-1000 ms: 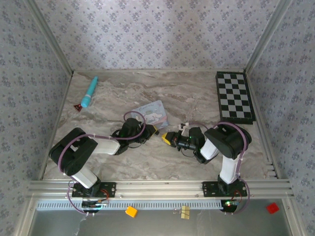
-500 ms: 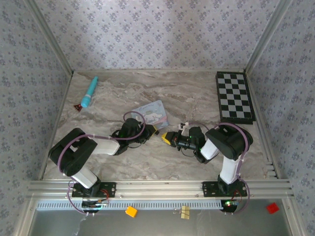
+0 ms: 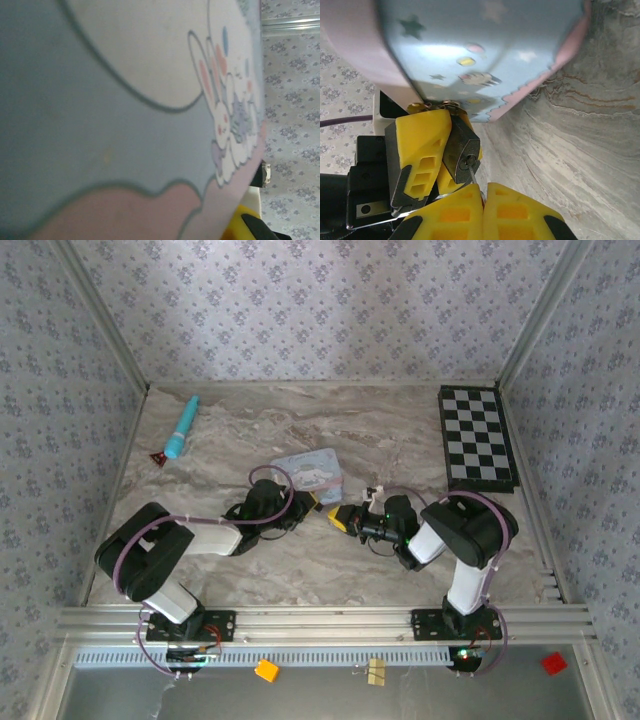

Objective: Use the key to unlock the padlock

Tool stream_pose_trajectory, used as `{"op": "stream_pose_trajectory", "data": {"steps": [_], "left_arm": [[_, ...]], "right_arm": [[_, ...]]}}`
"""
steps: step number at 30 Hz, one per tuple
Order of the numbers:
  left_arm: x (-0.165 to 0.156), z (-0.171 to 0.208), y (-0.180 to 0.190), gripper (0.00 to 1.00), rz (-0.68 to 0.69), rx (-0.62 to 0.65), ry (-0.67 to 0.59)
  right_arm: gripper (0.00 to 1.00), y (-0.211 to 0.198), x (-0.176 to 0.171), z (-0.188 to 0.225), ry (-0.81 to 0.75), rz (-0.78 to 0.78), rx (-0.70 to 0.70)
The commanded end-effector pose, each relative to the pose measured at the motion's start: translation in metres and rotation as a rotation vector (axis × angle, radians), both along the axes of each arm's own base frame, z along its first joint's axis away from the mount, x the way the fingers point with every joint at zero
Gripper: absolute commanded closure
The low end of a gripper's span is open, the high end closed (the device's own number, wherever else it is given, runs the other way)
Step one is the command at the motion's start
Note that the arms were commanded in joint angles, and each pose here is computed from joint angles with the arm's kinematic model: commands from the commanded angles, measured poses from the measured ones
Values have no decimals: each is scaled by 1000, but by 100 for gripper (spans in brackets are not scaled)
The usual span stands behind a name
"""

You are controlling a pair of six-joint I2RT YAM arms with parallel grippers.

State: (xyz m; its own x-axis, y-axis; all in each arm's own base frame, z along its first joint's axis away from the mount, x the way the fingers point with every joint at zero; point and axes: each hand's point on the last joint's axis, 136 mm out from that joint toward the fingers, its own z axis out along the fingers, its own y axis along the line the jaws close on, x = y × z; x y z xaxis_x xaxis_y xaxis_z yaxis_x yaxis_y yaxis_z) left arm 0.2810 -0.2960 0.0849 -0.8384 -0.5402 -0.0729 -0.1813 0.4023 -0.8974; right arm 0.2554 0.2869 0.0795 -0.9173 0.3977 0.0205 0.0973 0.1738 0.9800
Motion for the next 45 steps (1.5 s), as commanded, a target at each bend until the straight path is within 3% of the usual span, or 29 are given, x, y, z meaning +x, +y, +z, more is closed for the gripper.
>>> {"op": "stream_pose_trajectory", "data": {"steps": [1, 20, 39, 45], "left_arm": [[-12, 29, -22, 100, -93, -84, -40], [-17, 25, -34, 99, -116, -88, -39], [-18, 14, -33, 87, -108, -50, -22], [-20, 21, -42, 91, -130, -74, -31]], "right_arm": [[100, 10, 9, 39, -107, 16, 79], [100, 12, 6, 43, -120, 20, 81], [100, 9, 3, 39, -120, 16, 70], [100, 12, 5, 42, -126, 22, 78]]}}
